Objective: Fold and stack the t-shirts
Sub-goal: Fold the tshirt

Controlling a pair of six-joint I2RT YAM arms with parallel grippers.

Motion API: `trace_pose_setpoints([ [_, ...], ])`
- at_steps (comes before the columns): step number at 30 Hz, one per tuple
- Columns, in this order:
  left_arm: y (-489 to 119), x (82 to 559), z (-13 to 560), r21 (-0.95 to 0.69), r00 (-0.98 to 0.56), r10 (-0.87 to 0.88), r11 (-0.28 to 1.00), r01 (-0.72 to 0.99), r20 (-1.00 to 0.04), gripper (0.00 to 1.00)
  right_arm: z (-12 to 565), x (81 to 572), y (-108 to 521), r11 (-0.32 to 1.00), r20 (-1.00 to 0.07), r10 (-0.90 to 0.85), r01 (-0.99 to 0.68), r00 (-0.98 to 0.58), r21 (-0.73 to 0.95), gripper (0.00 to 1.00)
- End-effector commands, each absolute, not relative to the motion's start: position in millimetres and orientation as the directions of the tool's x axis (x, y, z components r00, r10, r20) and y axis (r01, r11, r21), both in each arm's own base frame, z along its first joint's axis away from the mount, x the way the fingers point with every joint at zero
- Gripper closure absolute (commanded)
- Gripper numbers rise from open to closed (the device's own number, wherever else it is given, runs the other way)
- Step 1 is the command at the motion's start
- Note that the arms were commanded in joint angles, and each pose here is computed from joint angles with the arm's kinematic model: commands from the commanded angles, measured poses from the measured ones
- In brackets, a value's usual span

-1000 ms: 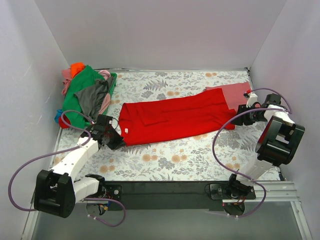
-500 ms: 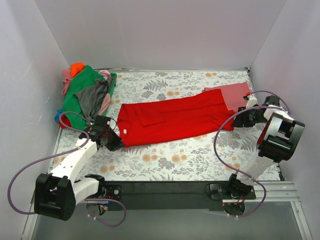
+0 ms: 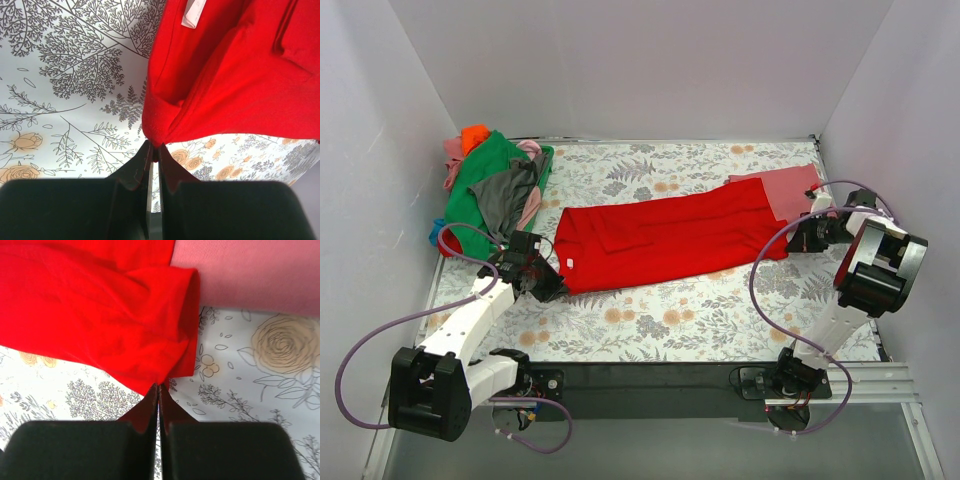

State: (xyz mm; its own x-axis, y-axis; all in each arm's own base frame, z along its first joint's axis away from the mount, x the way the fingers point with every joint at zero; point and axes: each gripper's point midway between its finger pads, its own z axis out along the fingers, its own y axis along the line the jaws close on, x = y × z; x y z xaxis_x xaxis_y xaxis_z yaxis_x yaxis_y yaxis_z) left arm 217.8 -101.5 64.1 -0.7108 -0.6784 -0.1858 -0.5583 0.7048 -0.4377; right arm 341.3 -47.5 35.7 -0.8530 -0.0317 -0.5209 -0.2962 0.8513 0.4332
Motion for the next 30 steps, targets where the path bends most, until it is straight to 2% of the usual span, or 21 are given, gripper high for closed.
trace_pose_setpoints([
  [1,-95,217,68,-0.427,-0.706,-0.677,0.712,-0.558,-0.206,1.00,65,362,-56,0.866,-0.595,-0.058,-0.337,-0.801,0.369,0.99],
  [7,-93,217,67,-0.422,-0.702,-0.680,0.711,-0.562,-0.210,1.00,79,381,-65,0.882,-0.630,-0.044,-0.326,-0.775,0.340,0.99],
  [20,-96,218,65,-0.433,-0.711,-0.675,0.711,-0.554,-0.197,1.00,68,401,-67,0.872,-0.617,-0.041,-0.329,-0.786,0.362,0.97],
  [25,-99,219,65,-0.443,-0.716,-0.671,0.711,-0.546,-0.193,1.00,61,390,-65,0.873,-0.600,-0.059,-0.333,-0.798,0.357,0.82],
  [30,-99,218,67,-0.445,-0.722,-0.665,0.715,-0.539,-0.194,1.00,55,373,-66,0.874,-0.590,-0.071,-0.335,-0.804,0.351,0.61],
])
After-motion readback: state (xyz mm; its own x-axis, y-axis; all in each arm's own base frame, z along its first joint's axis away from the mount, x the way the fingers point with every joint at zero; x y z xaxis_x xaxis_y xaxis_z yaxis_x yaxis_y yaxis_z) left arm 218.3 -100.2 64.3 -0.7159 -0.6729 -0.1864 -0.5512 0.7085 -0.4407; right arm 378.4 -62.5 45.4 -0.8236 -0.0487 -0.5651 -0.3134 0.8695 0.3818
